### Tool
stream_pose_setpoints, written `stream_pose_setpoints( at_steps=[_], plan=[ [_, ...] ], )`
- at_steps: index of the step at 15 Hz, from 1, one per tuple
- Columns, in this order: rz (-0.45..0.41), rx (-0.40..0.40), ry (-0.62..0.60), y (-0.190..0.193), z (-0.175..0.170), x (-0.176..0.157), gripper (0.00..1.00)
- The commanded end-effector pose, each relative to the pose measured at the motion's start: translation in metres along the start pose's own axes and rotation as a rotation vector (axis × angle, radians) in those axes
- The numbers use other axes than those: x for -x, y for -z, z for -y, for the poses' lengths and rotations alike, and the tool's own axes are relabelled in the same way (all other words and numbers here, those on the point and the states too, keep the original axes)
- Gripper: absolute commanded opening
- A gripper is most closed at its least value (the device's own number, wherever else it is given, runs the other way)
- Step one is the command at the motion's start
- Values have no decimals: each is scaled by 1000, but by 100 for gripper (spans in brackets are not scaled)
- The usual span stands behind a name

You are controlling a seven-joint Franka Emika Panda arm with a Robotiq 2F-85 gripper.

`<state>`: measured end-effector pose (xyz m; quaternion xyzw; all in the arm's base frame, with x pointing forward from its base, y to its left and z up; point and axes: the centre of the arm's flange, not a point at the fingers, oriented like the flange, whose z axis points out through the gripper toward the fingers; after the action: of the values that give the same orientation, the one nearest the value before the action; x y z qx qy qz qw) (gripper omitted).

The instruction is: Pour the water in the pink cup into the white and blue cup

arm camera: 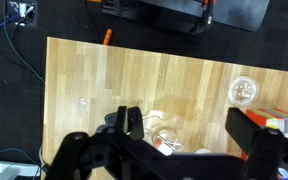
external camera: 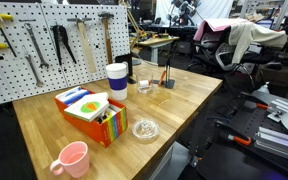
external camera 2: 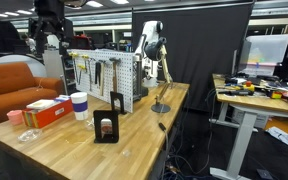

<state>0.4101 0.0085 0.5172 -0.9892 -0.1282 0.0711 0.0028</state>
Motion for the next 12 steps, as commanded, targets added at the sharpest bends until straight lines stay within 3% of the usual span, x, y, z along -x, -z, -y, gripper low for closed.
stream_pose_setpoints(
  at_steps=[1, 5, 9, 10, 12],
  plan=[
    [-44, 21, 2, -1, -1, -2, 100],
    [-87, 23, 92, 1, -4, -7, 100],
    [-76, 30, 246, 1, -7, -9, 100],
    [-72, 20, 174, 3, -2, -8, 100],
    [-71, 18, 212, 2, -3, -8, 100]
  ],
)
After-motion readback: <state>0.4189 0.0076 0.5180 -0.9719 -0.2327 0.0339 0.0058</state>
